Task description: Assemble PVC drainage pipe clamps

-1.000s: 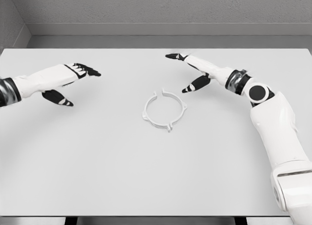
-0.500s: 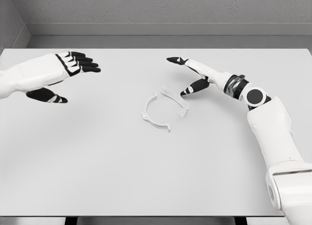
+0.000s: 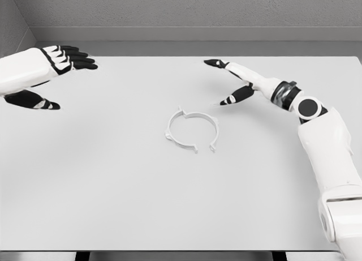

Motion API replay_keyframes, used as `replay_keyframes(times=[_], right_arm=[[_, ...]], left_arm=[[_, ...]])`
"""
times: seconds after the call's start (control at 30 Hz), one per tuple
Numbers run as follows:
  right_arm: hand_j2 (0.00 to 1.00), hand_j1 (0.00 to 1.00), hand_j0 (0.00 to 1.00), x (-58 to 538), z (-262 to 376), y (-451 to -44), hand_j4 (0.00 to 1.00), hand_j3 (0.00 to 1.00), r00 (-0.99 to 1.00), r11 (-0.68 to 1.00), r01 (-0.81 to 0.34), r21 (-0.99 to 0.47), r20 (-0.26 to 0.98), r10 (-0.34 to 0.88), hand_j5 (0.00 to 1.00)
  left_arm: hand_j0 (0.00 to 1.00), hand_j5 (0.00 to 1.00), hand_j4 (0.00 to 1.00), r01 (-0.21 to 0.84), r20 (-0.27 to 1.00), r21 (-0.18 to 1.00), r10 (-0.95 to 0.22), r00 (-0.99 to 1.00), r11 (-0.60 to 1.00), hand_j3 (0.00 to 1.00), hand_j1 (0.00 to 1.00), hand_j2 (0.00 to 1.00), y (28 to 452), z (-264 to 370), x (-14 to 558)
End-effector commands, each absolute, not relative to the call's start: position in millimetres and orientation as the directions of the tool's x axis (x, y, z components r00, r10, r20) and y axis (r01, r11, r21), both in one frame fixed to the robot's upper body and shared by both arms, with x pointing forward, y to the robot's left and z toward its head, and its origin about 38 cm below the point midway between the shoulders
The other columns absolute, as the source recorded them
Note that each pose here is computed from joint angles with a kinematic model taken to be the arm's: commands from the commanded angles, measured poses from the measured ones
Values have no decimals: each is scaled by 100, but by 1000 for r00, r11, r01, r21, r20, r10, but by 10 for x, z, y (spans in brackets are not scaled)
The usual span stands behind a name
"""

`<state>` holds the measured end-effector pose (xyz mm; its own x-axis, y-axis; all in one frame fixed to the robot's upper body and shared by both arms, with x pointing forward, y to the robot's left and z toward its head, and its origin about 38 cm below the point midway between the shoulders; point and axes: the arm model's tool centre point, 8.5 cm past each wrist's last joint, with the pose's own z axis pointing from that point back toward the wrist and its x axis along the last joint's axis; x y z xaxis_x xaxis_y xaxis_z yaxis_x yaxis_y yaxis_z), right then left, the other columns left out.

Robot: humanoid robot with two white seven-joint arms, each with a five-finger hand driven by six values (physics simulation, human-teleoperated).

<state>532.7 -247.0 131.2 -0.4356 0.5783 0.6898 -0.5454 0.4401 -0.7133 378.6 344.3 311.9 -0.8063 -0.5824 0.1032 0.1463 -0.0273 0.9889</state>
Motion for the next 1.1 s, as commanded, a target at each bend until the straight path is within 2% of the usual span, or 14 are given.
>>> replay_keyframes(times=[0.0, 0.17, 0.27, 0.53, 0.63, 1.07], right_arm=[[100, 100, 100, 5331, 1497, -2867, 100, 100, -430, 459, -486, -744, 661, 615, 100], [100, 100, 100, 5191, 1338, -3065, 100, 100, -401, 449, -494, -745, 653, 642, 100], [100, 100, 100, 5093, 1398, -3010, 100, 100, -453, 411, -472, -780, 615, 645, 100], [100, 100, 100, 4836, 1226, -2545, 100, 100, -554, 275, -518, -810, 562, 614, 100], [100, 100, 100, 4796, 1311, -2369, 100, 100, -606, 237, -504, -831, 535, 589, 100], [100, 100, 100, 4694, 1224, -2221, 100, 100, -633, 184, -522, -833, 523, 571, 100]], left_arm=[[100, 100, 100, 149, 121, 989, -582, -804, -1, 100, 100, 100, 3491, 3191, 3769], [100, 100, 100, 169, 154, 985, -563, -812, 26, 100, 100, 100, 3412, 3096, 3773], [100, 100, 100, 189, 164, 982, -572, -804, 16, 100, 100, 100, 3448, 3027, 3755], [100, 100, 100, 235, 189, 972, -565, -803, -10, 100, 100, 100, 3417, 2884, 3721], [100, 100, 100, 209, 169, 978, -545, -821, -12, 100, 100, 100, 3347, 2972, 3695], [100, 100, 100, 169, 124, 985, -518, -846, -40, 100, 100, 100, 3232, 3105, 3685]])
